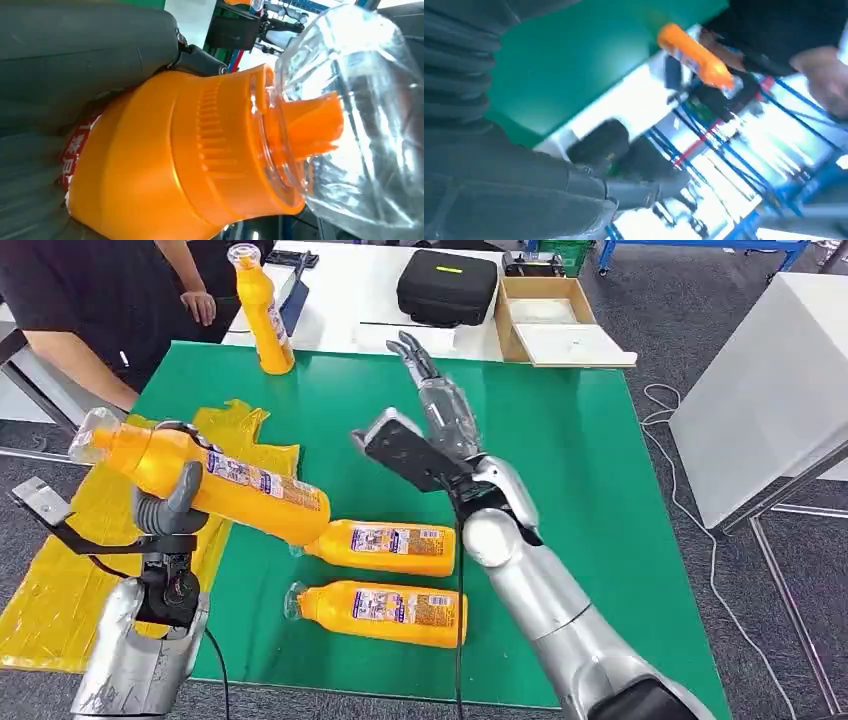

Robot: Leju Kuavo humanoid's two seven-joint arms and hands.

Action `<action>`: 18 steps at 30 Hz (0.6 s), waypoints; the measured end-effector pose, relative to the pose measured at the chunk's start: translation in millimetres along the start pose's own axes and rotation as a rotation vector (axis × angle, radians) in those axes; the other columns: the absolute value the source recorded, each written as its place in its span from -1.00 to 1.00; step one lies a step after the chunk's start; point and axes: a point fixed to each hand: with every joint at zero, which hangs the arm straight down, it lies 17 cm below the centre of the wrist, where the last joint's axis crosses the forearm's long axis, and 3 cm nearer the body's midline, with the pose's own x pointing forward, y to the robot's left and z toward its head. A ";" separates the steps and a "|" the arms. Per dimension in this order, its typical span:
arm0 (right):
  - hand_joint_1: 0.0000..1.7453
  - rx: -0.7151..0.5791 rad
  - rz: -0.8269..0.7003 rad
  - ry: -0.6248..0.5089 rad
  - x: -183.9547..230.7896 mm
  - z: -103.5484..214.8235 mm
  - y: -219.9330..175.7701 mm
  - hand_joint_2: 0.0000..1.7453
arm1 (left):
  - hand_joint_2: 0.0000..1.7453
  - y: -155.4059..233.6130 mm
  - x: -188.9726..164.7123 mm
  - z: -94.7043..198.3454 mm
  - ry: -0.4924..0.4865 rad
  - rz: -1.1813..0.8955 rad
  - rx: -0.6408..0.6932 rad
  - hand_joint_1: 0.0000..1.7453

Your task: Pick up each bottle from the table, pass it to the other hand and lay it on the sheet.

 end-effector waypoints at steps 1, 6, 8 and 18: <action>-1.00 -0.028 -0.010 -0.003 -2.2 1.6 -12.9 -1.00 | 1.00 0.7 1.1 0.1 -0.003 0.001 -0.003 1.00; -1.00 -0.131 -0.047 0.002 -19.0 19.4 -56.3 -1.00 | 1.00 12.8 7.6 -0.4 -0.050 -0.124 0.025 1.00; -1.00 -0.148 -0.054 0.011 -26.1 28.2 -62.2 -1.00 | 1.00 22.9 16.7 -4.4 -0.109 -0.305 0.070 1.00; -1.00 -0.151 -0.070 0.043 -48.4 52.3 -67.3 -1.00 | 1.00 39.8 69.0 -37.6 -0.381 -1.206 0.185 1.00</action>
